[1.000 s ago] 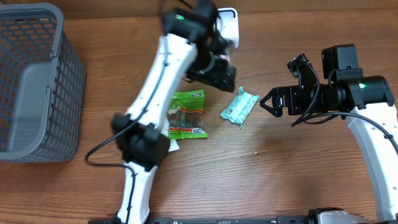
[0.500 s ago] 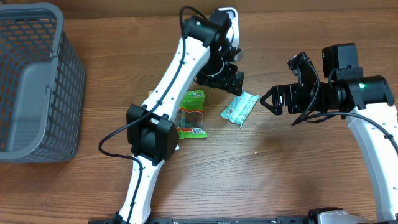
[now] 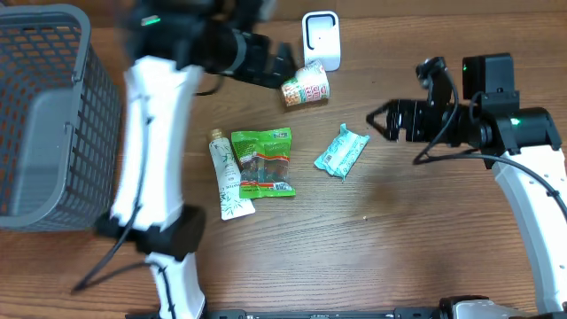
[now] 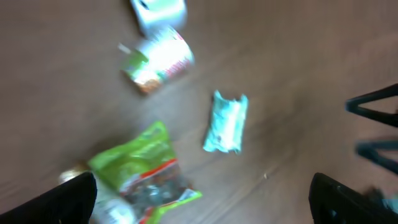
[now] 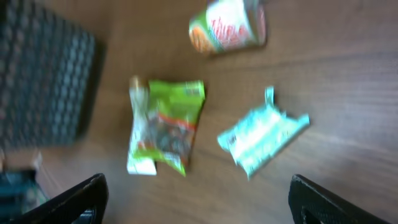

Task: Scan the item barcode
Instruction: 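Withdraw the left arm and reach the right gripper to the cup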

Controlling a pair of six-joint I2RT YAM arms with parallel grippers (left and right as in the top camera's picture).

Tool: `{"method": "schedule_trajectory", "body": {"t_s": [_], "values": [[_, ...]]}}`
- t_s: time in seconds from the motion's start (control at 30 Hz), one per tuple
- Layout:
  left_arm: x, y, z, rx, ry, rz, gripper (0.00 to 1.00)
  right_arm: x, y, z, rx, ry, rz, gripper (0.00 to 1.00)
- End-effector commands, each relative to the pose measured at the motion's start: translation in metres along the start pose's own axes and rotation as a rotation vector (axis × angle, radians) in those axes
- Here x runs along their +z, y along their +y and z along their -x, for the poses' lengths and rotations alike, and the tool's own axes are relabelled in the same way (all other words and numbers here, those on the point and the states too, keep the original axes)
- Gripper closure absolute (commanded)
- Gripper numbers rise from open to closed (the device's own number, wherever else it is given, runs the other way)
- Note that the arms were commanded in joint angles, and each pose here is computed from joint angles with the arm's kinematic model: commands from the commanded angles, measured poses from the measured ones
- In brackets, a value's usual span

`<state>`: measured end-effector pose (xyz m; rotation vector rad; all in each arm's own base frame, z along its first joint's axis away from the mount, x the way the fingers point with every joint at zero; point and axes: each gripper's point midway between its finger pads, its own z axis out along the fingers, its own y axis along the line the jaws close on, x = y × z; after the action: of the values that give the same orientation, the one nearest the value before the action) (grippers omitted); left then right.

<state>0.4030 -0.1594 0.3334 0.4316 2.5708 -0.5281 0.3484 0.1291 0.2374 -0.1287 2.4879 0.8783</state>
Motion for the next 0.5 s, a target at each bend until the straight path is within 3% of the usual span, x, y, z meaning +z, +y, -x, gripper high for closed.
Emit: {"method": "schedule_trajectory", "body": {"t_s": [0.0,0.1,0.33,0.47], "values": [[-0.054,0.03,0.006,-0.059,-0.132,0.15,0.0,0.011,-0.005,0.02,0.164,-0.05,-0.036,0.06],[-0.08,0.06,0.006,-0.118,-0.189,0.252,0.0,0.036,-0.003,0.023,0.187,-0.043,-0.054,0.07],[-0.101,0.103,0.003,-0.206,-0.224,0.324,0.0,0.085,0.005,0.008,0.198,-0.016,-0.18,0.1],[-0.12,0.134,-0.003,-0.328,-0.265,0.371,0.0,0.105,0.009,0.006,0.272,-0.055,-0.249,0.2]]}}
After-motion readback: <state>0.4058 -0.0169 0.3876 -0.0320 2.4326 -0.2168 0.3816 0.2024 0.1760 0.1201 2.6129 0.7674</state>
